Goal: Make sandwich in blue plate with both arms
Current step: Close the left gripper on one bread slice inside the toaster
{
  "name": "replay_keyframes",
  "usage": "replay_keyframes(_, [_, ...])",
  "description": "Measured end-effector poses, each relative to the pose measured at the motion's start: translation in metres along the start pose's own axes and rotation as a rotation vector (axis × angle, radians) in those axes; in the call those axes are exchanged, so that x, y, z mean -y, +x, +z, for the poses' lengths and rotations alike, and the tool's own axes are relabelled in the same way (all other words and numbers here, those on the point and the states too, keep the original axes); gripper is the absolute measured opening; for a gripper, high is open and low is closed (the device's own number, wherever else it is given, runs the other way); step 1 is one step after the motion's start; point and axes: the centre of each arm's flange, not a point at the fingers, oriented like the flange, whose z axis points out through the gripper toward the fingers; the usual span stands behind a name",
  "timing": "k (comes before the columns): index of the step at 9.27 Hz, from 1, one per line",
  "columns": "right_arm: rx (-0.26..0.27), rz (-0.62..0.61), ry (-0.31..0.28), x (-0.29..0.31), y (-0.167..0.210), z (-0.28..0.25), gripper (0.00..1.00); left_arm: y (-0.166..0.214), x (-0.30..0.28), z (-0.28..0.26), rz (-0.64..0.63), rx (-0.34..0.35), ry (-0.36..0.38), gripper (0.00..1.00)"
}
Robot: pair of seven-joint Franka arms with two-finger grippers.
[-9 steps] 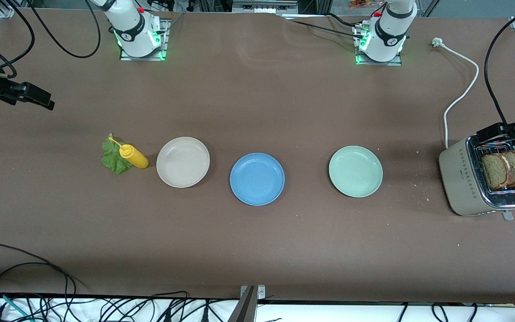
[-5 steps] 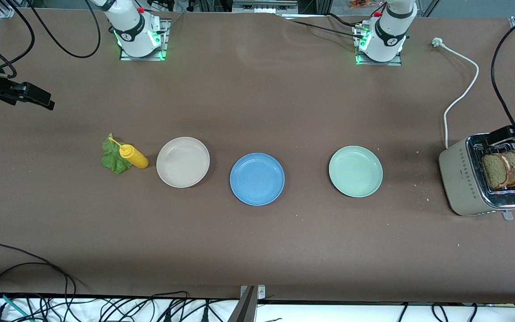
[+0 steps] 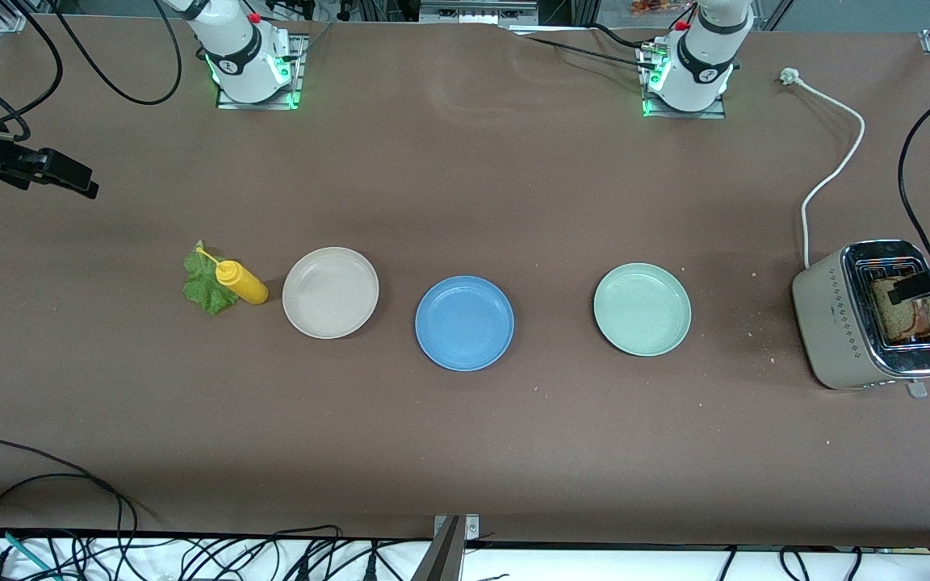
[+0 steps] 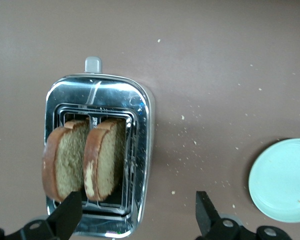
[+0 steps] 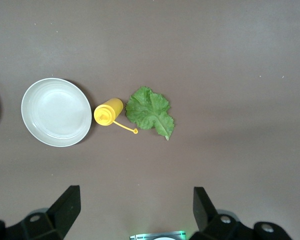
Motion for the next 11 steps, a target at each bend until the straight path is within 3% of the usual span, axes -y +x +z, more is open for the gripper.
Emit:
replay_keyframes(3, [0.0,0.0,0.0,0.0,0.0,0.0,1.0,0.017,0.026,0.048,-0.008,0.007,0.031,1.0])
replay_keyframes(8, [0.001,0.0,0.0,0.0,0.0,0.0,1.0,0.022,0.052,0.105,-0.037,0.076,0.005,1.0])
replay_keyframes(9, [0.001,0.0,0.0,0.0,0.0,0.0,1.0,0.022,0.057,0.109,-0.044,0.08,0.003,0.93])
replay_keyframes(11, [0.001,0.0,0.0,0.0,0.0,0.0,1.0,0.022,0.055,0.111,-0.042,0.088,0.0,0.61])
